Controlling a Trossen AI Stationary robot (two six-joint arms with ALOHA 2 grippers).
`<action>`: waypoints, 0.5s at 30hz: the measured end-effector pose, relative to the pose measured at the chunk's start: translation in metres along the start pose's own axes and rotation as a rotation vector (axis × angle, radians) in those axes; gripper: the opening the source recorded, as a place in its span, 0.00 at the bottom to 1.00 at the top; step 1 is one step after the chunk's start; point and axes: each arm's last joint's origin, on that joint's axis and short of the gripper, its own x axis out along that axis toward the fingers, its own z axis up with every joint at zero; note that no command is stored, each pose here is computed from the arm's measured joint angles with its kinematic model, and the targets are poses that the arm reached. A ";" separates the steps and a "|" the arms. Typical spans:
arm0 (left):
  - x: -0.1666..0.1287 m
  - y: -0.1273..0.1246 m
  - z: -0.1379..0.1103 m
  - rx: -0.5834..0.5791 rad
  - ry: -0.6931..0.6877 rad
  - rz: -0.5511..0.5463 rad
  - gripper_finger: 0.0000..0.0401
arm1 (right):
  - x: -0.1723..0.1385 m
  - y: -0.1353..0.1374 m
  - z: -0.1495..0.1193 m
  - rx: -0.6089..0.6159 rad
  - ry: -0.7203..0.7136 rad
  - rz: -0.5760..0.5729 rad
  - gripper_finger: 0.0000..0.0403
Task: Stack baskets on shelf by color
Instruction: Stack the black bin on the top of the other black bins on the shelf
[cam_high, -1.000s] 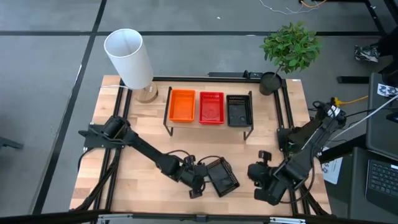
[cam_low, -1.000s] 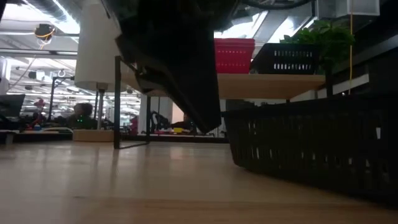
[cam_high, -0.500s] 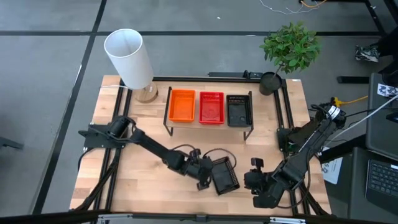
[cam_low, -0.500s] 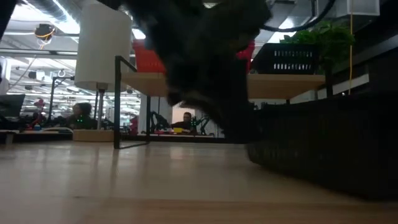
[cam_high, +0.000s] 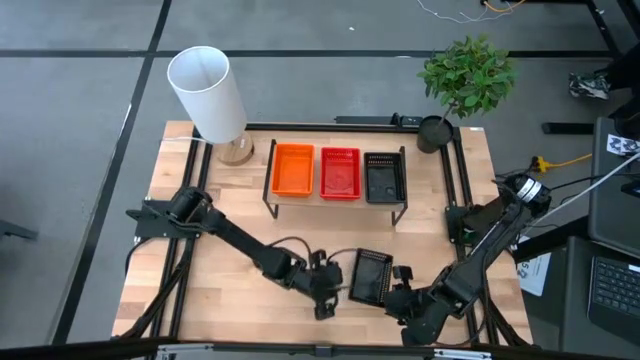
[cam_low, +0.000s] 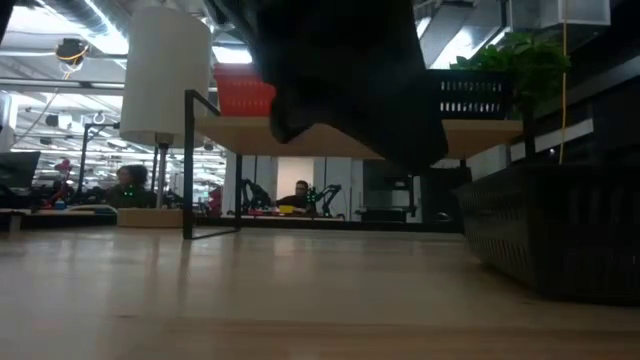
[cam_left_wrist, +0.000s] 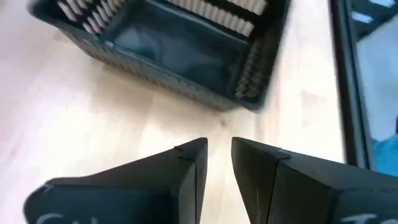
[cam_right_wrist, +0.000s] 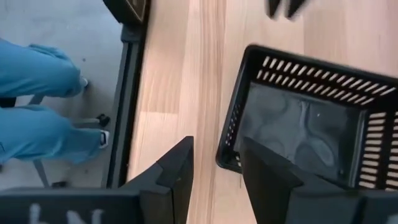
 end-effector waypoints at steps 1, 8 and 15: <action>-0.001 -0.003 -0.002 0.004 0.008 -0.008 0.16 | 0.002 0.000 -0.001 0.001 0.012 0.000 0.32; 0.008 0.001 -0.008 -0.004 0.021 0.021 0.16 | 0.005 0.001 -0.003 0.044 0.042 0.015 0.32; 0.025 0.014 0.007 -0.040 -0.063 -0.056 0.16 | 0.005 0.002 -0.003 0.044 0.053 0.030 0.32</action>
